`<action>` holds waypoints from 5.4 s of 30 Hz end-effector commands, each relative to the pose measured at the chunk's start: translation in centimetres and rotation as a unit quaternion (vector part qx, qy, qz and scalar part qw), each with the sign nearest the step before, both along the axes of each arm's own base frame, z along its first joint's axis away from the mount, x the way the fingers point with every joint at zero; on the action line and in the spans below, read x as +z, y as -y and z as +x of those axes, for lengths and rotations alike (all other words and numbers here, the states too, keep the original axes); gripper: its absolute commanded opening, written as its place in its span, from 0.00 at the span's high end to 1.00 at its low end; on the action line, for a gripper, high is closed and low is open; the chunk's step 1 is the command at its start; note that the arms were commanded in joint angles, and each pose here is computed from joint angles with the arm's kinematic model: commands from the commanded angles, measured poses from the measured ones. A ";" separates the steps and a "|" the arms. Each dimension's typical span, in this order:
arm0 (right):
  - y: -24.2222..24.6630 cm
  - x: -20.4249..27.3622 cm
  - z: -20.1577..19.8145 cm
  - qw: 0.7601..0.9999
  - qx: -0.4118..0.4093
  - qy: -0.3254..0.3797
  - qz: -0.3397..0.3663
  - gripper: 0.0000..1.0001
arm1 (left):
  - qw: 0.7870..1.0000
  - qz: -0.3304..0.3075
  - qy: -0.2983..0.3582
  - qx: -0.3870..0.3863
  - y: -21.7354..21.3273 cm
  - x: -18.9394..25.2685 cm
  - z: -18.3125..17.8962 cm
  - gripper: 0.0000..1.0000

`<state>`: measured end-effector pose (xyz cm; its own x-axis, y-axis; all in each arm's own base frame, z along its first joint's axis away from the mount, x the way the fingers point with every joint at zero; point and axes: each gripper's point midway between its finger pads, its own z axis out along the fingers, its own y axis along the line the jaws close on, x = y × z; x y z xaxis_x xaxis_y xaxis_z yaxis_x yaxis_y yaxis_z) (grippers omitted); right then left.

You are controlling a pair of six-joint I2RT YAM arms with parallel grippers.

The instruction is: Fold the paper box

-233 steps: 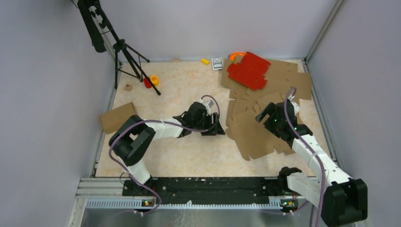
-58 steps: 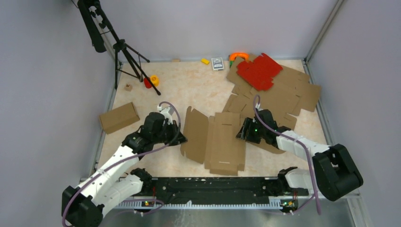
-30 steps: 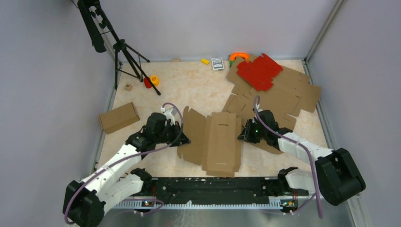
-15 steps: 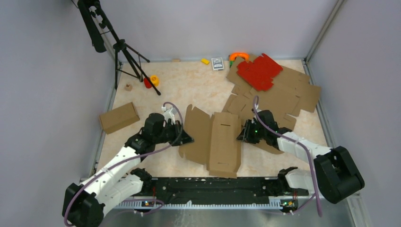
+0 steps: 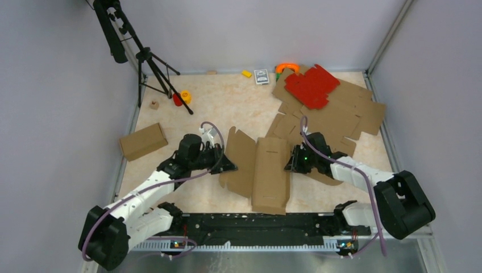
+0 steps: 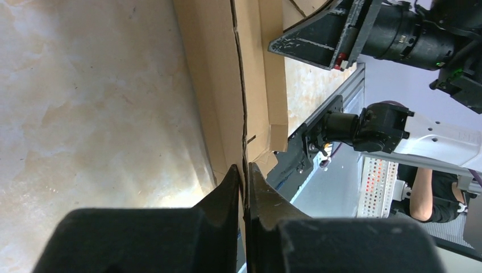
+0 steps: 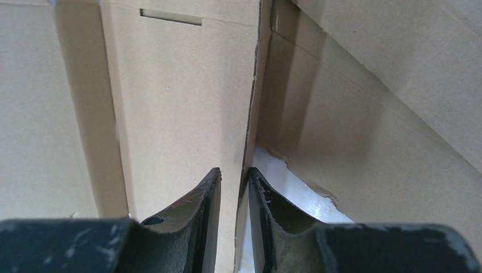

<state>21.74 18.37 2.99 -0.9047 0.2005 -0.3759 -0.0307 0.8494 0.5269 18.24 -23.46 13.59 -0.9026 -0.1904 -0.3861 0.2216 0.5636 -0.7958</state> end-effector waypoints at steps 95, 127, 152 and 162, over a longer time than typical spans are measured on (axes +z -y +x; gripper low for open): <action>-10.8 1.7 -4.1 0.990 0.111 0.051 0.066 0.81 | 0.993 0.039 0.089 0.066 -1.9 3.0 2.7 1.00; -11.6 1.3 -4.8 0.987 0.143 0.057 0.034 0.65 | 0.993 0.010 0.074 0.095 -2.0 2.9 2.4 1.00; -12.7 2.5 -6.2 0.942 0.259 0.179 -0.118 0.24 | 0.993 0.049 0.048 0.093 -2.3 2.0 2.8 1.00; -13.1 1.8 -5.1 0.927 0.250 0.190 -0.206 0.29 | 0.993 0.059 0.049 0.087 -2.4 2.0 2.7 1.00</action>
